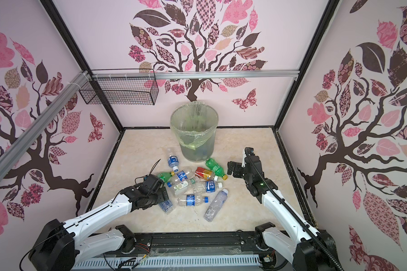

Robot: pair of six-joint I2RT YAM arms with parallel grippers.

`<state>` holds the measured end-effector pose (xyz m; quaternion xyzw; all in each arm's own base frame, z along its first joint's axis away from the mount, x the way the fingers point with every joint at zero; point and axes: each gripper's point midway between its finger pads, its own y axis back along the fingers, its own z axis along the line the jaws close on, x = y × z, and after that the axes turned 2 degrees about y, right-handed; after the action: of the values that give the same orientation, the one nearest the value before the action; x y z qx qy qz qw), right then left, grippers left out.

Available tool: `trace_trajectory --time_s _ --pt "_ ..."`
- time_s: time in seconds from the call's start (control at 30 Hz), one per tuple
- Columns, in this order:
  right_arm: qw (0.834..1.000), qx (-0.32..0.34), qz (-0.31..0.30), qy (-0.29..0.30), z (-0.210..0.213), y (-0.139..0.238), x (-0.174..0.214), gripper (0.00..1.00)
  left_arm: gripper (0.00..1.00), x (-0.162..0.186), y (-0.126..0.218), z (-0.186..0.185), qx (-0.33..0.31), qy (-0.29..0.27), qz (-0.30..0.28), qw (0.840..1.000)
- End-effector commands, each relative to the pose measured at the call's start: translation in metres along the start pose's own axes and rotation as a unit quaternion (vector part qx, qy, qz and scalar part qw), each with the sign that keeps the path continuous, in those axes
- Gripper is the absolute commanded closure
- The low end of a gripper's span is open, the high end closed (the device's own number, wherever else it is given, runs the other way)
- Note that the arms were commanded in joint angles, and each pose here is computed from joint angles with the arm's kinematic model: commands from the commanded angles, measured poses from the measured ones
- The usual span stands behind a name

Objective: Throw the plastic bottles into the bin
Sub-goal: 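Lower the left gripper onto the blue-cap clear bottle and close it, then lift the blue-cap bottle off the pile with the left gripper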

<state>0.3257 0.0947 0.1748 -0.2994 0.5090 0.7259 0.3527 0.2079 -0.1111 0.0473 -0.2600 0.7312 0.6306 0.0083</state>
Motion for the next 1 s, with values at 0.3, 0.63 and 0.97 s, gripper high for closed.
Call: trace_trajectory --time_s 0.3,0.63,0.97 --pt "1.000 0.002 -0.009 -0.011 0.001 0.004 -0.007 0.00 0.29 0.009 -0.015 0.011 -0.003 0.009 -0.007 1.000" --pt "1.000 -0.001 -0.009 -0.016 0.002 0.004 -0.007 0.00 0.46 0.006 -0.011 0.013 -0.001 0.005 -0.020 1.000" --pt "1.000 -0.007 -0.010 -0.011 0.006 0.006 -0.012 0.00 0.50 -0.025 0.034 0.001 0.018 -0.021 -0.074 0.997"
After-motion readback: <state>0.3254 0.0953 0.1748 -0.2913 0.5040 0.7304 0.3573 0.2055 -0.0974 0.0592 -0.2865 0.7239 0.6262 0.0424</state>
